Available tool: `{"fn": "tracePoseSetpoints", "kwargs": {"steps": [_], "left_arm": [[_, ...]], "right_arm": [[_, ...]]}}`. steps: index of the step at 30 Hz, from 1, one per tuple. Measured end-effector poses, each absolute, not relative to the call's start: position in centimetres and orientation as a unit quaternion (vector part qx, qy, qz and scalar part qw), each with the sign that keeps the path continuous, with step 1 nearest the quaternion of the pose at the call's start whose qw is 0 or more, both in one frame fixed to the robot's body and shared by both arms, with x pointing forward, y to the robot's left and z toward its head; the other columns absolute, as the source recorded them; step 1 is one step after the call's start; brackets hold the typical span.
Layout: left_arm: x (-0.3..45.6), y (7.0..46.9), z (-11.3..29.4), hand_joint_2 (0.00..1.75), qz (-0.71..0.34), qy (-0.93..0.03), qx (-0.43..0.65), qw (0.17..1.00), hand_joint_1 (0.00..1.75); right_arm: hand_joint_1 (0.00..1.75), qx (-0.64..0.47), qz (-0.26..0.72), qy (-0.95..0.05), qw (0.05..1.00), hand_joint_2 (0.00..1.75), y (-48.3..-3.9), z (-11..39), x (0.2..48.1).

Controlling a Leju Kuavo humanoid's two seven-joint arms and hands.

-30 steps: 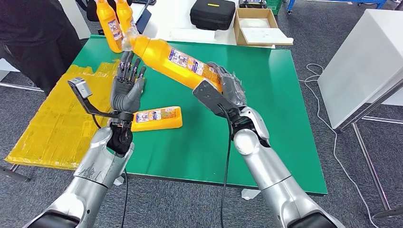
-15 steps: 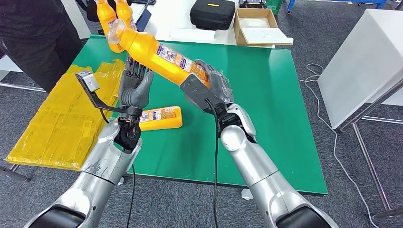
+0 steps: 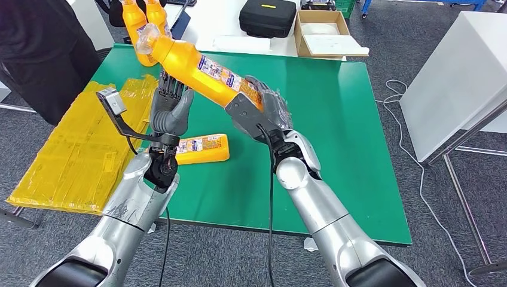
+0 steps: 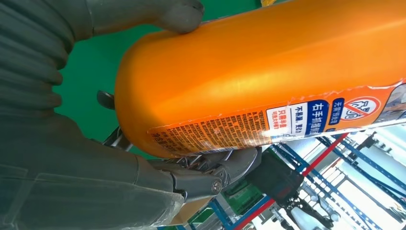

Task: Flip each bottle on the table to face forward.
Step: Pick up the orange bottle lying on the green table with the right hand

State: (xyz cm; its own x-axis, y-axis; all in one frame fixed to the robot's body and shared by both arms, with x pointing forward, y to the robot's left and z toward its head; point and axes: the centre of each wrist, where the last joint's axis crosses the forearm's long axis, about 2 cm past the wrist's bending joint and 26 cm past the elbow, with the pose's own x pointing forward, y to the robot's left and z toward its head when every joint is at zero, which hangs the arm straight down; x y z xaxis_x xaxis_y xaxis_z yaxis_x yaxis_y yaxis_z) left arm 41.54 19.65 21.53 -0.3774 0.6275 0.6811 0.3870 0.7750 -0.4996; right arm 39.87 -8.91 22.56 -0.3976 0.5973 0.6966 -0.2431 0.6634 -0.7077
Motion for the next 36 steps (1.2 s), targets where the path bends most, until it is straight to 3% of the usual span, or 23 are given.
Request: {"fn": "tracePoseSetpoints", "kwargs": {"steps": [30,36], "left_arm": [[41.6,19.6,21.6,1.75,0.131,-0.819,-0.309,0.465,0.00],[43.3,20.2,22.1,1.75,0.167,-0.817,-0.299,0.464,0.00]], "right_arm": [[1.75,-0.119,0.398,-0.736,0.535,1.75,-8.8,22.5,39.9],[1.75,-0.034,0.435,-0.700,0.565,1.75,-2.5,20.5,35.8]]}}
